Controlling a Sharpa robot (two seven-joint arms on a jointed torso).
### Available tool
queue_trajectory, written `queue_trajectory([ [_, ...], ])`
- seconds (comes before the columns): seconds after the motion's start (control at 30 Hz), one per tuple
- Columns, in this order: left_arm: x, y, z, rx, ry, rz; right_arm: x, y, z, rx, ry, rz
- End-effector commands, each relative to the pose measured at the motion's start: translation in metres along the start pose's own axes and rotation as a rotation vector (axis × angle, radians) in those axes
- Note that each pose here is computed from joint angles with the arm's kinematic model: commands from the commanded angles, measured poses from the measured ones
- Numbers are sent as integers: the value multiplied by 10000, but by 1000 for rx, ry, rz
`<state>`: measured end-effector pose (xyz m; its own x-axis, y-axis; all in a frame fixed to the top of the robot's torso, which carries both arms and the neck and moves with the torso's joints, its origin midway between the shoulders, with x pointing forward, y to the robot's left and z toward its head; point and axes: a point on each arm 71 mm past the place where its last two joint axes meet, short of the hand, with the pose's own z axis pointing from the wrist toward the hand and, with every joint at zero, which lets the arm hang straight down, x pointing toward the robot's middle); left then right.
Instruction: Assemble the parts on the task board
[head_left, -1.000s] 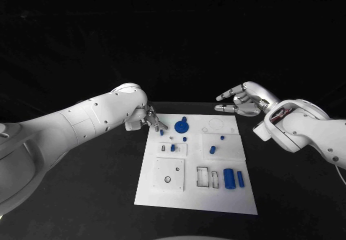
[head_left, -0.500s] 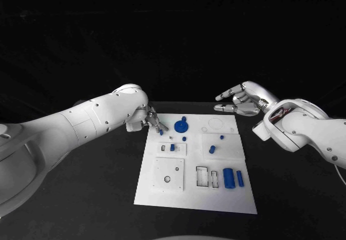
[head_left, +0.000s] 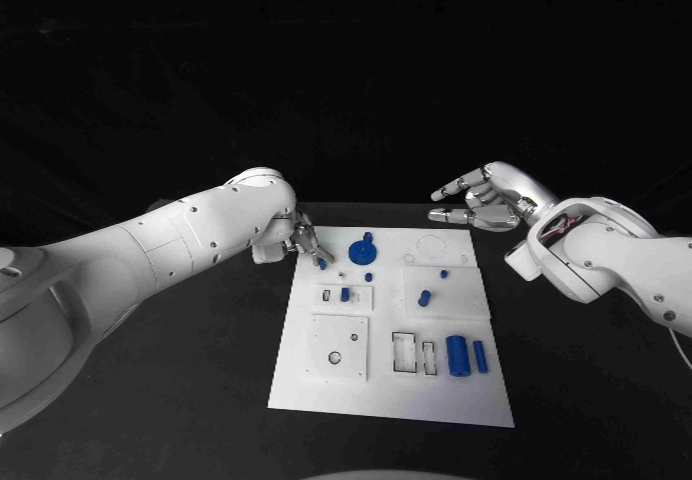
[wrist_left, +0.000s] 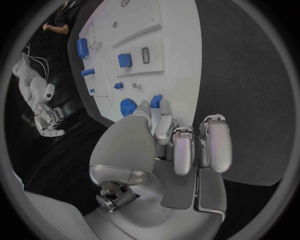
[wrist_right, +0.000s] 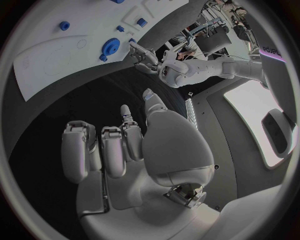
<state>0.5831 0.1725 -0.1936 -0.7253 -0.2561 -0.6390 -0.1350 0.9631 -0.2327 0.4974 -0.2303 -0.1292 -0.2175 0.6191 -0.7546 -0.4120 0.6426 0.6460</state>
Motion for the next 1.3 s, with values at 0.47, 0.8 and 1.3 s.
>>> queue_trajectory([
  [0.47,1,-14,-6,40,-1,-48,12,1,2,-7,16,-5],
  [0.8,60,20,-140,60,-16,-90,14,-10,3,-4,24,-5],
  [1.3,287,87,-407,129,-117,-36,-1,-28,-11,2,23,-3],
])
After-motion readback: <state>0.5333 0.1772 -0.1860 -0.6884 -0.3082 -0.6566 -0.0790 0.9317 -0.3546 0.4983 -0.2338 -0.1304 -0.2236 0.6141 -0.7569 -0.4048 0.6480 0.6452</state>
